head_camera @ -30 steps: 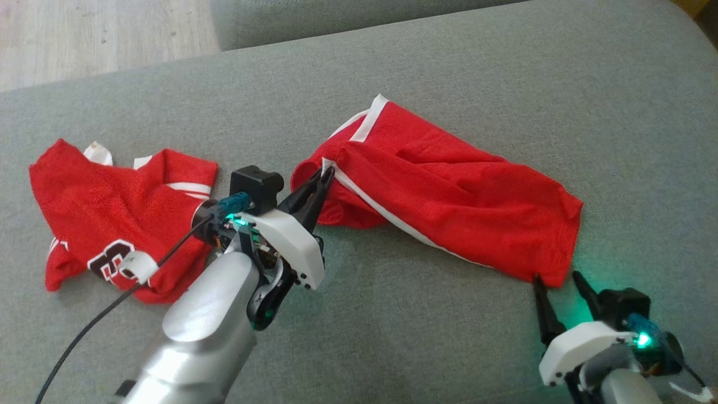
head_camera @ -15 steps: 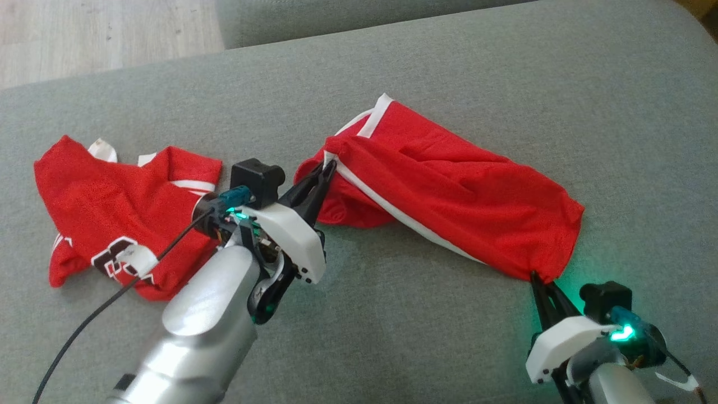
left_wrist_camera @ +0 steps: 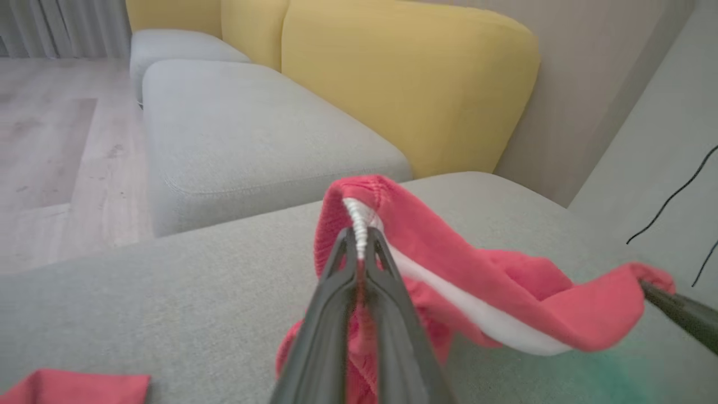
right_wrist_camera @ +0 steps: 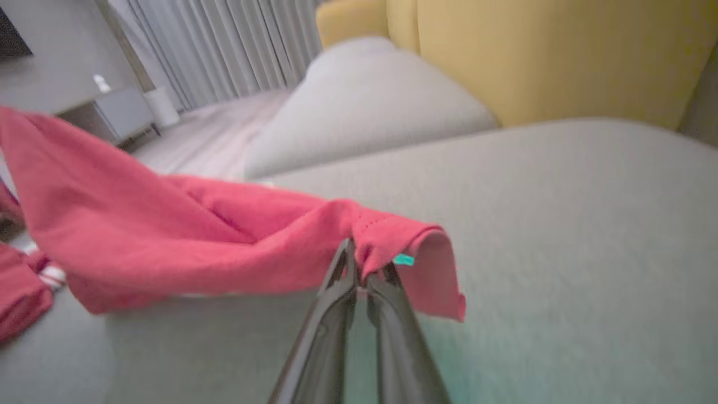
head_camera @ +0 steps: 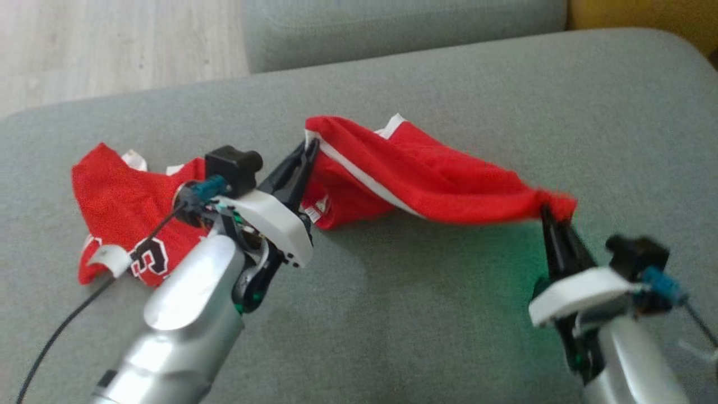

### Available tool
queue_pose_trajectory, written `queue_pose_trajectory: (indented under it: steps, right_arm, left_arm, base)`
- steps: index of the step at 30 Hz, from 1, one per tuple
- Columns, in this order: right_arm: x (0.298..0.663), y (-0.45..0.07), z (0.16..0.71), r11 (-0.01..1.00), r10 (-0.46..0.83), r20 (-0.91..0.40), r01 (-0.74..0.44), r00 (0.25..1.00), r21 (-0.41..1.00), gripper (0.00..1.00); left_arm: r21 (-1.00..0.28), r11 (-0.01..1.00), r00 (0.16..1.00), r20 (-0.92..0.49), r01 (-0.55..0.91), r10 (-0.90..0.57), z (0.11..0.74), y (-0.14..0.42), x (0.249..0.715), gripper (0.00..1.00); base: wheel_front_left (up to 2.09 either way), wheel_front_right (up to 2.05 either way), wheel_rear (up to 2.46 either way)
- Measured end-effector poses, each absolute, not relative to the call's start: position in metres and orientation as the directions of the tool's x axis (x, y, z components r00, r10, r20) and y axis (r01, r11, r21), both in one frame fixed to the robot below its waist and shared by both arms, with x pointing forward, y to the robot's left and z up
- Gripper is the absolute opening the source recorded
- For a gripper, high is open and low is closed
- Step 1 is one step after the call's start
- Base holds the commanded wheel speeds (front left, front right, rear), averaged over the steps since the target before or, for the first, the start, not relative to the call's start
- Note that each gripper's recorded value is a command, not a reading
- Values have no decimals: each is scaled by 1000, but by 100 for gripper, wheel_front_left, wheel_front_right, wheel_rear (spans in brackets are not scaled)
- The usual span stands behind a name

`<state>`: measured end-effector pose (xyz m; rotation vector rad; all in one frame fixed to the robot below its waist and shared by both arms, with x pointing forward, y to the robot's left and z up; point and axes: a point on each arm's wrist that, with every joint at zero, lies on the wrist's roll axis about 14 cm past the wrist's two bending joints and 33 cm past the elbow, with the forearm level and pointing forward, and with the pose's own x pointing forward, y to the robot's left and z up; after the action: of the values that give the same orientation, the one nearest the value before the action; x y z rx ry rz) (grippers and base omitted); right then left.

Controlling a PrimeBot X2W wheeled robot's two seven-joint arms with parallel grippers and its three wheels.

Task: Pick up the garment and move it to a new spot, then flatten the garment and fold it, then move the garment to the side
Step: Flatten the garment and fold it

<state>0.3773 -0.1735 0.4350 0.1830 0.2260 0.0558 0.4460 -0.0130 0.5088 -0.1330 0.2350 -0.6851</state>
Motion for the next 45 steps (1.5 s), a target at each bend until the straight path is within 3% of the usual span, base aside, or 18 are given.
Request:
queue_pose_trajectory:
  steps: [7,16,21,27,35,40,45]
  right_arm:
    - [421,-160,565,975,126,111,-144,986,172,0]
    - [431,-143,718,958,206,432,-272,878,94,0]
    - [430,-143,713,958,226,378,-276,898,83,0]
    - [420,-149,664,959,228,252,-262,940,110,0]
    - [419,-162,644,950,207,165,-238,964,200,0]
    - [448,-173,619,955,180,56,-188,982,228,0]
    - [512,-170,628,961,192,11,-190,981,203,0]
  left_arm:
    - [-107,796,801,18,596,-598,595,8,457,0]
    - [-52,836,775,411,546,-480,746,40,452,0]
    - [-102,833,772,448,544,-450,751,45,440,0]
    - [-163,830,820,339,534,-461,695,50,432,0]
    - [-189,814,823,293,549,-487,678,43,432,0]
    - [-188,816,835,198,546,-513,652,34,463,0]
    - [-91,827,823,209,554,-528,679,30,528,0]
  base:
    - [0,0,0]
    - [0,0,0]
    - [0,0,0]
    - [0,0,0]
    - [0,0,0]
    - [0,0,0]
    - [0,0,0]
